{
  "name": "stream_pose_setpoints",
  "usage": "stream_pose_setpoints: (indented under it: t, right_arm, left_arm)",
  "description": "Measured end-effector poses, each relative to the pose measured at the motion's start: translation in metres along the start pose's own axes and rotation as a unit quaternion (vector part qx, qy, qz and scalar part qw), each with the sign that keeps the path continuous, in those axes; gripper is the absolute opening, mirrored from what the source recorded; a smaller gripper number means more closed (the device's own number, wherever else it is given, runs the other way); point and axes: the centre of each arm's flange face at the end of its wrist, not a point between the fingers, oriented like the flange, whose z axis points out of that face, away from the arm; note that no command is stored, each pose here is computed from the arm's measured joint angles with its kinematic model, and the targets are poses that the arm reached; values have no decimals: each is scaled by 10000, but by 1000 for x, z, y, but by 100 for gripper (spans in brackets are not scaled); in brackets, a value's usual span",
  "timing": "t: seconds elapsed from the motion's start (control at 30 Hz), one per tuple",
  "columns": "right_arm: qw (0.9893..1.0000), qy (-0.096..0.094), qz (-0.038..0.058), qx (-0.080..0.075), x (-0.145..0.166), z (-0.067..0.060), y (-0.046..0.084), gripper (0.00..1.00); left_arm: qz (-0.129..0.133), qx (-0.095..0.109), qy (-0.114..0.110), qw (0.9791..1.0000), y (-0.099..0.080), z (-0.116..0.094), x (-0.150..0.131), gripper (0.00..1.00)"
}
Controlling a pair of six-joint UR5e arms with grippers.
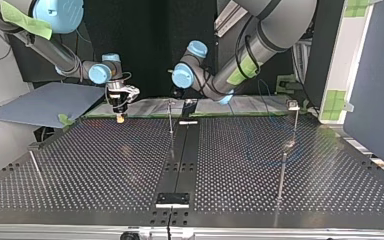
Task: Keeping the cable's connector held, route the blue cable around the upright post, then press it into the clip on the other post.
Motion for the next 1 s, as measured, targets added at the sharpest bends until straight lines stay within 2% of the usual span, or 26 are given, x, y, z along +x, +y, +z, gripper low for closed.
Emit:
stream_pose_setpoints:
  t: [0.2,0.43,0.7,1.0]
  right_arm:
    - [10000,-2,0,-1,0,0,0,0]
    - [10000,-3,9,0,0,0,0,0]
    - [10000,-6,9,-1,0,0,0,0]
    - [10000,-33,6,-3,-1,-1,0,0]
  left_arm:
    - [-61,51,-42,10000,-14,-3,4,100]
    - [-77,-80,-105,9999,-22,-7,7,100]
    - [-169,-87,-104,9998,-27,-9,9,100]
    - [-178,-268,13,9995,-24,-14,16,100]
